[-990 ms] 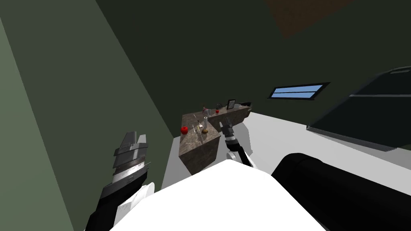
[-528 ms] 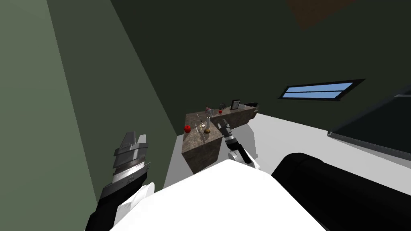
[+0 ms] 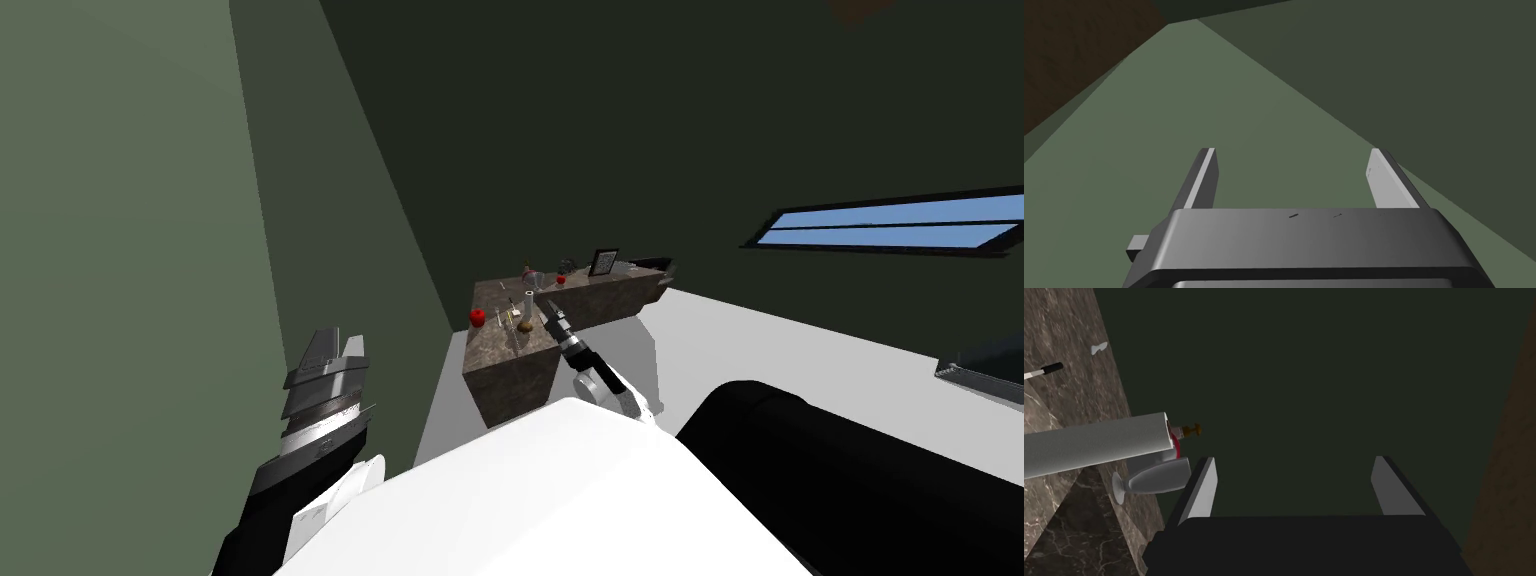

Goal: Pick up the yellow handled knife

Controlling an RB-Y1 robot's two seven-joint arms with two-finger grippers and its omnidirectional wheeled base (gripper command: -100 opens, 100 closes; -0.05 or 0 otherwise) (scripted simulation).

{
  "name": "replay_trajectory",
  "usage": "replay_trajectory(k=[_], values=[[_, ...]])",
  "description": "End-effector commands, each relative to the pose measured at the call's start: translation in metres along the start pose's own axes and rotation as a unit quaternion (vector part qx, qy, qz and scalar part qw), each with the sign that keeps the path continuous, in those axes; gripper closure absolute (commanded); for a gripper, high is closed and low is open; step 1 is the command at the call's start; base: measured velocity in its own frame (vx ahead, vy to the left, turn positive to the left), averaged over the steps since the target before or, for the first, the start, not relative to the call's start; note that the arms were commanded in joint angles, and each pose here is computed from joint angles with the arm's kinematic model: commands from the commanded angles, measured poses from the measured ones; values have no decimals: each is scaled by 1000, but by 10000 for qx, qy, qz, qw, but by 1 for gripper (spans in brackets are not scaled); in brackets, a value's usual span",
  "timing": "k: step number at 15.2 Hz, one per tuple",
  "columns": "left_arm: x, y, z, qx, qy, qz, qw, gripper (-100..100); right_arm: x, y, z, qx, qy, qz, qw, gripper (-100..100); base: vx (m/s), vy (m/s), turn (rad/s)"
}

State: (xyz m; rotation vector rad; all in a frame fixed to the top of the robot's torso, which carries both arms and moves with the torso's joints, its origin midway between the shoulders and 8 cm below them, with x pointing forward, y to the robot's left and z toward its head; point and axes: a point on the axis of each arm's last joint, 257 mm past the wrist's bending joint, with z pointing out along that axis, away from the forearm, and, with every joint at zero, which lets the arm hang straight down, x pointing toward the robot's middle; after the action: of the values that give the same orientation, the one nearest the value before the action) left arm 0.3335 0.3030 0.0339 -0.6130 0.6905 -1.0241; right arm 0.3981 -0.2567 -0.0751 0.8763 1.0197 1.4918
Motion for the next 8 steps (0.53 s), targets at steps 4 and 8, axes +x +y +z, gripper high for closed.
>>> replay_trajectory(k=[4,8], values=[[0,0,0,0,0,0,10000,0,-2,-28,0,495,268,-157,9983,-100,-10,-3,203],[0,0,0,0,0,0,10000,0,-7,-59,-2,1072,505,-296,9925,-100,-10,-2,249]])
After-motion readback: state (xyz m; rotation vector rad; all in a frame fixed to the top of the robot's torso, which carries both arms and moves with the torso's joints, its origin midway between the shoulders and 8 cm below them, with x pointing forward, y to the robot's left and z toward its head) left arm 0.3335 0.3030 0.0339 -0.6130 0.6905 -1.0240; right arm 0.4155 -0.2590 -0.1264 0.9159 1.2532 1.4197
